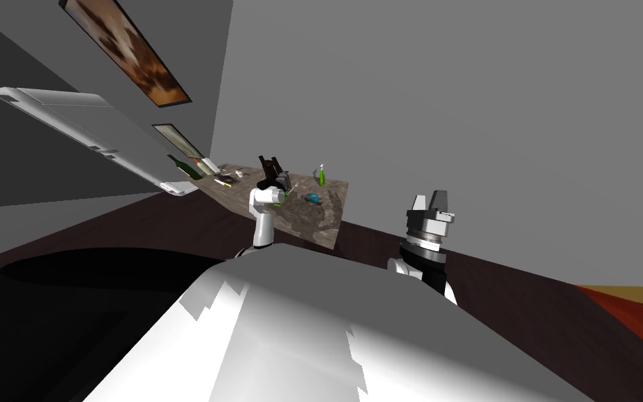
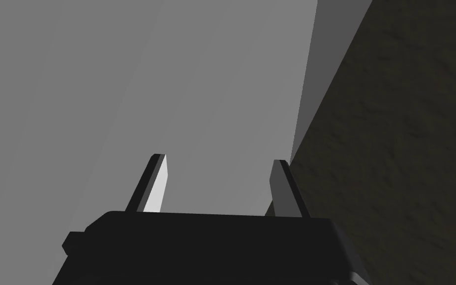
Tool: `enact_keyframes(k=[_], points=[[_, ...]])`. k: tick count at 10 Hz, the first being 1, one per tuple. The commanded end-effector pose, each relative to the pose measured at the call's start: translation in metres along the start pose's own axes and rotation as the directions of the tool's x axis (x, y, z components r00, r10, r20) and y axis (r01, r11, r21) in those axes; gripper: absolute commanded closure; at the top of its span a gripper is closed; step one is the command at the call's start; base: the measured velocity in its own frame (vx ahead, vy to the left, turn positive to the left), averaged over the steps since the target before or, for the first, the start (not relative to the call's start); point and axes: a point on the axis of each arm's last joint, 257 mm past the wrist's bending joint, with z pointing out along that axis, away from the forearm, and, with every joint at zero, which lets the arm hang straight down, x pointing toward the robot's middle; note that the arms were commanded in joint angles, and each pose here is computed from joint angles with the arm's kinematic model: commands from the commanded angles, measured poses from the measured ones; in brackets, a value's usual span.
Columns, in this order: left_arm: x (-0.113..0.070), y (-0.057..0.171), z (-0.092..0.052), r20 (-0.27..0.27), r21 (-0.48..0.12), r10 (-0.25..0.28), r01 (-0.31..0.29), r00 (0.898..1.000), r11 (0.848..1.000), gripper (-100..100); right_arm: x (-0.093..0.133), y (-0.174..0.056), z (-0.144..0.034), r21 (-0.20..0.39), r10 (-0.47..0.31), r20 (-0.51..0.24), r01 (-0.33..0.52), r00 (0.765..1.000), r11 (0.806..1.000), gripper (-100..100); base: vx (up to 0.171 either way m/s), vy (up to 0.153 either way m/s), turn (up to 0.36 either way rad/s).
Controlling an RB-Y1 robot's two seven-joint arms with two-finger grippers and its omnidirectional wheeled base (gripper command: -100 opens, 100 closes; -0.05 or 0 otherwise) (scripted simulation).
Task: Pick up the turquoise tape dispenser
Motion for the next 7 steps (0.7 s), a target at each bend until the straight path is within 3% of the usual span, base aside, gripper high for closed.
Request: enact_keyframes(k=[1,5,7], points=[[0.0,0.011,0.005,0.002,-0.054,-0.014,0.014,1.0,0.998,-100,0.0,0.0,0.0,0.0,0.0,0.0,0.0,1.0,1.0,0,0.004,0.018,-0.144],[-0.001,0.034,0.008,0.008,-0.153,-0.026,0.027,1.0,0.988,-100,0.0,0.0,0.0,0.0,0.0,0.0,0.0,1.0,1.0,0,0.008,0.019,-0.075],[0.0,0.049,0.009,0.013,-0.221,-0.035,0.037,0.999,0.974,-100,0.0,0.0,0.0,0.0,0.0,0.0,0.0,1.0,1.0,0,0.006,0.014,-0.133]])
